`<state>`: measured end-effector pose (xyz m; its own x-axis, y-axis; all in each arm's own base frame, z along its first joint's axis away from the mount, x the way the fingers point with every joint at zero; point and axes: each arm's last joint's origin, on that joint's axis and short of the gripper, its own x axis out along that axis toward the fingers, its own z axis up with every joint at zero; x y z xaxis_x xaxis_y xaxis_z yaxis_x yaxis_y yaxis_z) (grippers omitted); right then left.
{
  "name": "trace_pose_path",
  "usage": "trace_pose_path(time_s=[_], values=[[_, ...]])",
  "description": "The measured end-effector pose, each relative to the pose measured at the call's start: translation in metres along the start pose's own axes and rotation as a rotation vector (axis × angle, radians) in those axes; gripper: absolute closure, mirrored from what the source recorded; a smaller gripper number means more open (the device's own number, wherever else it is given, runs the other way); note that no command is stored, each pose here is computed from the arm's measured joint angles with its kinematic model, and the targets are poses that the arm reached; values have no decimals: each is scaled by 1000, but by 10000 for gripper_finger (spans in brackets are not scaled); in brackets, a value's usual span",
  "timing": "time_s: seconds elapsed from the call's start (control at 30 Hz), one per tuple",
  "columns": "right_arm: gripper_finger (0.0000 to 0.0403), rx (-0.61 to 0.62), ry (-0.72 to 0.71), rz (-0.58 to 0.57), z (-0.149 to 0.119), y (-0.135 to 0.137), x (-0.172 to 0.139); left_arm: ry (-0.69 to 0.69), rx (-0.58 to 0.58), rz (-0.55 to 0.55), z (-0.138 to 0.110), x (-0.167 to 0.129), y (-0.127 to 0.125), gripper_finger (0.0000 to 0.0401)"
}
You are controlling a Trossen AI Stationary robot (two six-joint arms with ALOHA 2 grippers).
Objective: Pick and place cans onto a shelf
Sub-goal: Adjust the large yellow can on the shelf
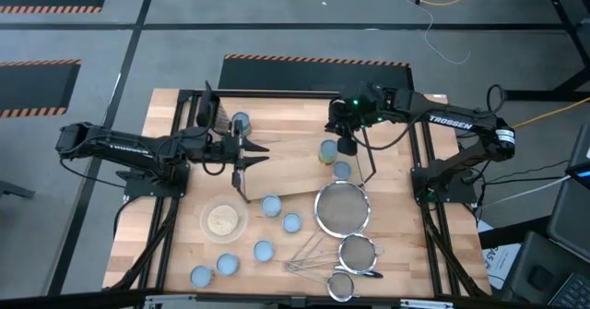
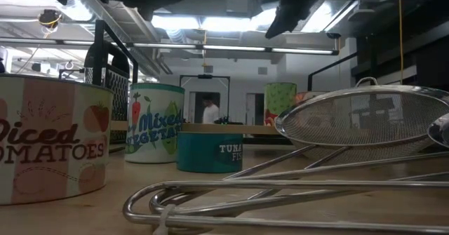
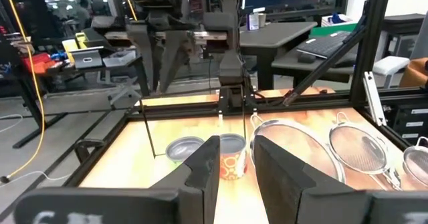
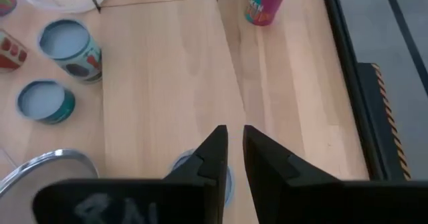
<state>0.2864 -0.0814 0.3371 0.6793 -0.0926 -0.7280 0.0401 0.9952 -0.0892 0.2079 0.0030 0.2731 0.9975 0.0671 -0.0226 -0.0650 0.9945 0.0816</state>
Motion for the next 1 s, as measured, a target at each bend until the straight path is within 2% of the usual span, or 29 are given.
trace_pose_path(time_s=[1.0], values=[[350,25,-39,2,4,0,0,1,1,0,0,0,0,315]])
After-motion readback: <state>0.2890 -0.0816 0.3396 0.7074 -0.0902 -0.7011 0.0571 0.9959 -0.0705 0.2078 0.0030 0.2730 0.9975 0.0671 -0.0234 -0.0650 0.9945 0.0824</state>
